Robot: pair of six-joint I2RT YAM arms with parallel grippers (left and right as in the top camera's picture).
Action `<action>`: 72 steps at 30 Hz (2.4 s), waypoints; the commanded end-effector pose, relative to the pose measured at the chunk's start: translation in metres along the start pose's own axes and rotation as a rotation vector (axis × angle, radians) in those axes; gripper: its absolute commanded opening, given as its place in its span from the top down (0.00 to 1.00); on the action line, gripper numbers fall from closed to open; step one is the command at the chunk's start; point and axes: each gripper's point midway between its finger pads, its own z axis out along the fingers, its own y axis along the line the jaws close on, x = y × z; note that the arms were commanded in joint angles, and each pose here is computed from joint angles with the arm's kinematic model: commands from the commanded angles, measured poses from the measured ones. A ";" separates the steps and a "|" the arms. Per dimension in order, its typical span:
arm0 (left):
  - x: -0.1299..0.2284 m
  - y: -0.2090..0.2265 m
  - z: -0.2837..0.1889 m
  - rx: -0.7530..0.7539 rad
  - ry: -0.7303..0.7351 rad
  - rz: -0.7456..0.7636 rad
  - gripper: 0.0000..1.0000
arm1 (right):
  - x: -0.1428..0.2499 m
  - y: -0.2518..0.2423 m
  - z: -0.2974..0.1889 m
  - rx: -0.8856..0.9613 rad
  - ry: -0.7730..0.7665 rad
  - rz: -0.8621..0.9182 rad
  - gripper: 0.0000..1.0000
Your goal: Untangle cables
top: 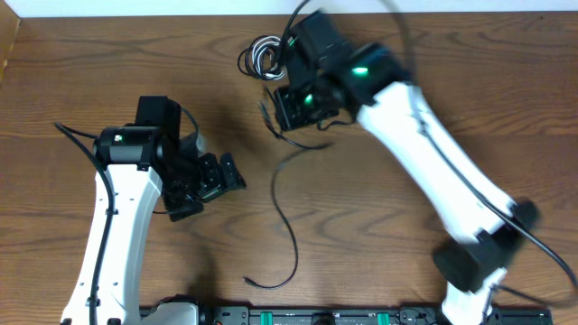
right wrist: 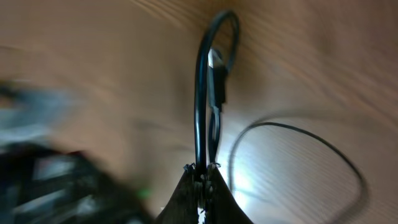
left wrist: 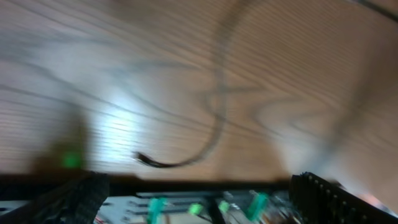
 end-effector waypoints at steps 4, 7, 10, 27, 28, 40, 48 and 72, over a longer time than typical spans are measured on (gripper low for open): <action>0.024 -0.062 -0.015 0.359 0.139 0.005 0.02 | 0.022 0.058 -0.089 -0.188 -0.061 -0.092 0.99; 0.027 -0.081 -0.024 0.481 0.162 0.040 0.02 | 0.027 0.053 -0.089 -0.169 -0.045 -0.104 0.99; 0.030 -0.098 -0.035 0.602 0.173 0.109 0.02 | 0.030 0.048 -0.087 -0.157 -0.028 -0.093 0.99; 0.004 -0.116 -0.080 0.902 0.106 0.113 0.02 | 0.046 0.063 -0.091 -0.255 0.034 -0.155 0.99; -0.001 -0.115 -0.082 0.906 0.085 0.117 0.02 | 0.046 0.070 -0.092 -0.293 0.036 -0.161 0.99; -0.047 -0.093 -0.075 0.779 -0.075 0.000 0.02 | 0.069 0.106 -0.098 -0.457 0.108 -0.237 0.99; -0.073 -0.030 -0.043 0.411 -0.208 -0.194 0.07 | 0.071 0.100 -0.096 -0.427 0.119 -0.224 0.99; -0.029 -0.092 -0.092 0.865 -0.188 0.360 0.07 | 0.058 0.072 -0.084 -0.242 0.067 -0.190 0.98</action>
